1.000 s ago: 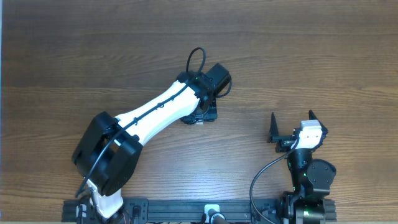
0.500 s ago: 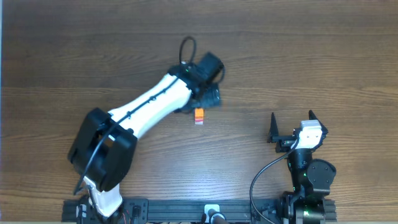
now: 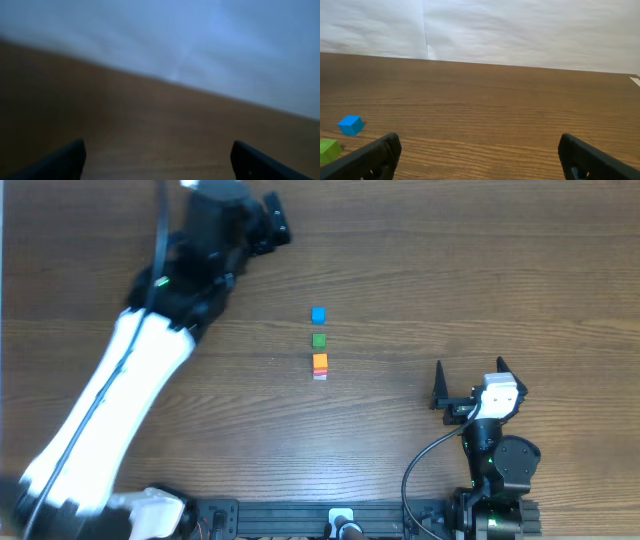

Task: Stack Cubes

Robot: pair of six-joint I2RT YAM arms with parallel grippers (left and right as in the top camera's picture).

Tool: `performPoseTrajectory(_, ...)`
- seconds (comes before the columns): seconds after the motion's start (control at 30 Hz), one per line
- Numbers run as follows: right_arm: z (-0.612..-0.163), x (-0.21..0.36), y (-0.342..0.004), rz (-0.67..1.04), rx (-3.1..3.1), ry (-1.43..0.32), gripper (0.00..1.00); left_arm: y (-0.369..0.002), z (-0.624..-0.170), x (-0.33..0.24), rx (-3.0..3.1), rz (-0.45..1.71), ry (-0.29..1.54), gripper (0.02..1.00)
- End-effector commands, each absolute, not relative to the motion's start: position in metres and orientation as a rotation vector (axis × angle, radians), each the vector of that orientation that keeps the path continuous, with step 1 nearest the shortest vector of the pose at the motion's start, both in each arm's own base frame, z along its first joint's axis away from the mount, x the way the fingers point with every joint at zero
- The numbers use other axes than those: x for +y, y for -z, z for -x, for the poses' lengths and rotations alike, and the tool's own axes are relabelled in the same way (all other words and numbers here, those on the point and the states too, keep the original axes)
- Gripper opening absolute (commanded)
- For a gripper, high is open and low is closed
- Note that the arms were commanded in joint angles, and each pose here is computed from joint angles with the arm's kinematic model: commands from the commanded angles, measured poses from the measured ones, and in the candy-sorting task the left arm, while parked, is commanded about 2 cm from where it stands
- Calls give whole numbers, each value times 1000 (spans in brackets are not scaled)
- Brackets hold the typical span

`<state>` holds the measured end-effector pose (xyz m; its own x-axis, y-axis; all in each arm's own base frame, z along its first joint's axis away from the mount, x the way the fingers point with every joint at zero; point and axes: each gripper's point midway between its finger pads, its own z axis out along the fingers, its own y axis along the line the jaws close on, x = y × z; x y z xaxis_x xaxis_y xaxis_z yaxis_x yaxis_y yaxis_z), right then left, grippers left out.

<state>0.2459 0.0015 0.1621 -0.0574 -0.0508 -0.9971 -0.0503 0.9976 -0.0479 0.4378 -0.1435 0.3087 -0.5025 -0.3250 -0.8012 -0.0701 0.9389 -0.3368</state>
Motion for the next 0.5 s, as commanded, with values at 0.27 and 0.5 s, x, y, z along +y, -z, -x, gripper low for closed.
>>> performPoseTrajectory(0.27,-246,2,-159,83,1631,2,993,-471,-325,-50,1668,23,258,939)
performPoseTrajectory(0.5,-246,2,-159,83,1631,2,993,-450,-263,-19,1484,4,222,950)
